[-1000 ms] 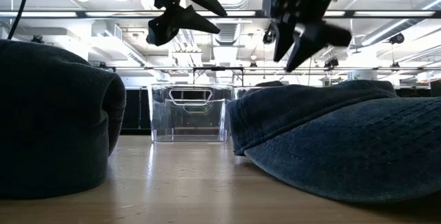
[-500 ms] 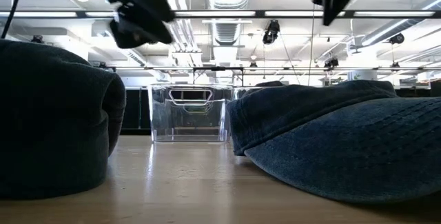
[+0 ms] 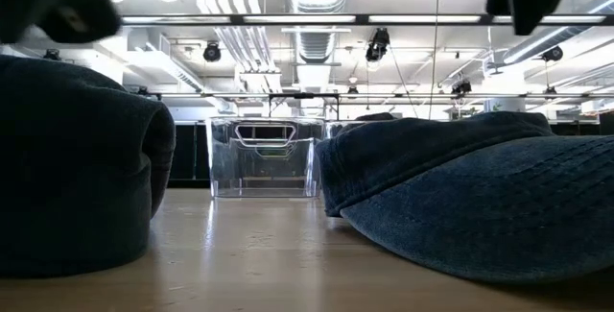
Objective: Pick & Place hat
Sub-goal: Put the right blue cap into the left transparent bin
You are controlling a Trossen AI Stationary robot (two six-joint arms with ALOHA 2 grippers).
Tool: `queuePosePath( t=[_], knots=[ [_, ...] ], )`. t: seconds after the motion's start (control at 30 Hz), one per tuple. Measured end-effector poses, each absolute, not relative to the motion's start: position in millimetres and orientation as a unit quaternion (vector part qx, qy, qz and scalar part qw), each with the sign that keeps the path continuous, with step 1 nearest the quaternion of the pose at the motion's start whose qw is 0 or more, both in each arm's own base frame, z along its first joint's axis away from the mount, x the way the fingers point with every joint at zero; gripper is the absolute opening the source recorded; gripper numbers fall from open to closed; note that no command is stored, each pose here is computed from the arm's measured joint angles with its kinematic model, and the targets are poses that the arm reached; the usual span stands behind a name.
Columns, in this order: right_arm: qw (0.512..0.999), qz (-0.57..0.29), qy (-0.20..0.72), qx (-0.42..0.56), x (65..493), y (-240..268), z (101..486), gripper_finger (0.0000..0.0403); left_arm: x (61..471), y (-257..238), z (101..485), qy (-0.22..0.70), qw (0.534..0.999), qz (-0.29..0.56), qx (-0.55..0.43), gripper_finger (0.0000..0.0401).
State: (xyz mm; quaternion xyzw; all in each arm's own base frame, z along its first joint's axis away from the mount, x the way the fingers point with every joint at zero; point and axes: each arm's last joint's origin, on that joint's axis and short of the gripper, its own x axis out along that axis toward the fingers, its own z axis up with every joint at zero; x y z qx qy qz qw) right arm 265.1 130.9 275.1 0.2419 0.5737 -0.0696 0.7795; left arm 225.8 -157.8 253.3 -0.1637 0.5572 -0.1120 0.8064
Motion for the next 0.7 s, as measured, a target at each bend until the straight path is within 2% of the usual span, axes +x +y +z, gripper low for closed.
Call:
queuePosePath(
  t=[0.27, 0.53, 0.7],
  knots=[
    [0.748, -0.092, 0.577, 0.314, 279, 158, 255, 0.0226, 196, -184, 242, 0.607, 0.775, -0.129, -0.124, 0.0140],
    [0.636, -0.123, 0.629, 0.430, 271, 198, 236, 0.0226, 198, -188, 223, 0.622, 0.767, -0.111, -0.110, 0.0140],
    [0.611, -0.146, 0.585, 0.513, 258, 238, 235, 0.0226, 201, -187, 222, 0.601, 0.789, -0.100, -0.079, 0.0140]
  ],
)
